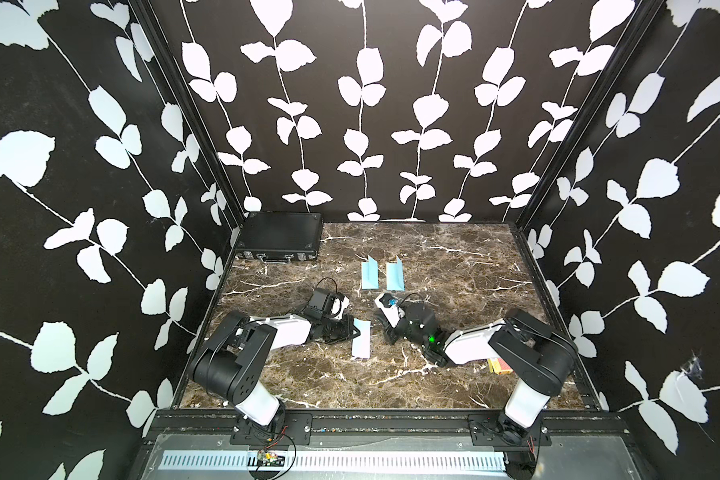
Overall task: Fold the square paper along the opposite sides
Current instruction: Smooth out the paper at the center of the board.
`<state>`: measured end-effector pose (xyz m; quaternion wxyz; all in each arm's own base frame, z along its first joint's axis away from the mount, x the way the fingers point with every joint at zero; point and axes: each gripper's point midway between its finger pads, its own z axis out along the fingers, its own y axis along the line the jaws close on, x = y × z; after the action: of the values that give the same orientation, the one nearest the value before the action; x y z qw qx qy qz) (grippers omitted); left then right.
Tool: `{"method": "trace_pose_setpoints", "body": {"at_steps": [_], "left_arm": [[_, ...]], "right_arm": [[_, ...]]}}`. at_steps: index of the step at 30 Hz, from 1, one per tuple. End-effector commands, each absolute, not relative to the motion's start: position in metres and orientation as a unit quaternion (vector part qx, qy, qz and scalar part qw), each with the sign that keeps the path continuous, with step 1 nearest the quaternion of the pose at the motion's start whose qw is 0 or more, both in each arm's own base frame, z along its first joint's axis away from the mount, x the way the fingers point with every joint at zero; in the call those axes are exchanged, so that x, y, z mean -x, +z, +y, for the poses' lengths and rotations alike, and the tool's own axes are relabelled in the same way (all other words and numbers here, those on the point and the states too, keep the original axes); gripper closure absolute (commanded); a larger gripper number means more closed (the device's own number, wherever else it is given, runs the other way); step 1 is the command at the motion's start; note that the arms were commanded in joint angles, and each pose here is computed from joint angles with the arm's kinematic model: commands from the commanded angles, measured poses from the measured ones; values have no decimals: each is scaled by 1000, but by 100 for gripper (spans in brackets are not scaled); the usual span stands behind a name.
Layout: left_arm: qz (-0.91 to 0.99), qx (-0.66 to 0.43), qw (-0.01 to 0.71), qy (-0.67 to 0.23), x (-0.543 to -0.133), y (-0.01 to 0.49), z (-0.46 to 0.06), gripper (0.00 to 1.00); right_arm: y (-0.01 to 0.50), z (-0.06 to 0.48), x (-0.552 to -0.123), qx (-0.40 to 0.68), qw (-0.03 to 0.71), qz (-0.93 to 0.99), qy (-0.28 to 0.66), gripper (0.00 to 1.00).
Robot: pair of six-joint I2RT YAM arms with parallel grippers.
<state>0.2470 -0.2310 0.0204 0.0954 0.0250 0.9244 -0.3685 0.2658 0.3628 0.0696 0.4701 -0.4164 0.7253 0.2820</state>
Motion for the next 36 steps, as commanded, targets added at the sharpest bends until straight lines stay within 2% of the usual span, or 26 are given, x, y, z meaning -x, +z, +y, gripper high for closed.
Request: {"method": "trace_pose_setpoints", "body": {"at_steps": [1, 5, 15, 25, 33, 36], "left_arm": [[941, -40, 68, -329, -231, 0, -221, 100], [954, -69, 57, -287, -224, -10, -217, 100], [963, -107, 57, -241, -219, -18, -209, 100], [967, -113, 55, -223, -221, -24, -205, 100], [967, -112, 61, -222, -220, -22, -203, 100], [967, -111, 62, -223, -221, -21, -204, 100]], "right_arm": [[60, 384, -243, 489, 429, 688, 321, 100], [42, 373, -230, 539, 367, 691, 311, 100], [23, 374, -230, 550, 344, 694, 314, 100], [-7, 337, -204, 536, 310, 734, 280, 100], [61, 365, -213, 523, 375, 690, 332, 100], [70, 380, -212, 522, 385, 678, 346, 100]]}}
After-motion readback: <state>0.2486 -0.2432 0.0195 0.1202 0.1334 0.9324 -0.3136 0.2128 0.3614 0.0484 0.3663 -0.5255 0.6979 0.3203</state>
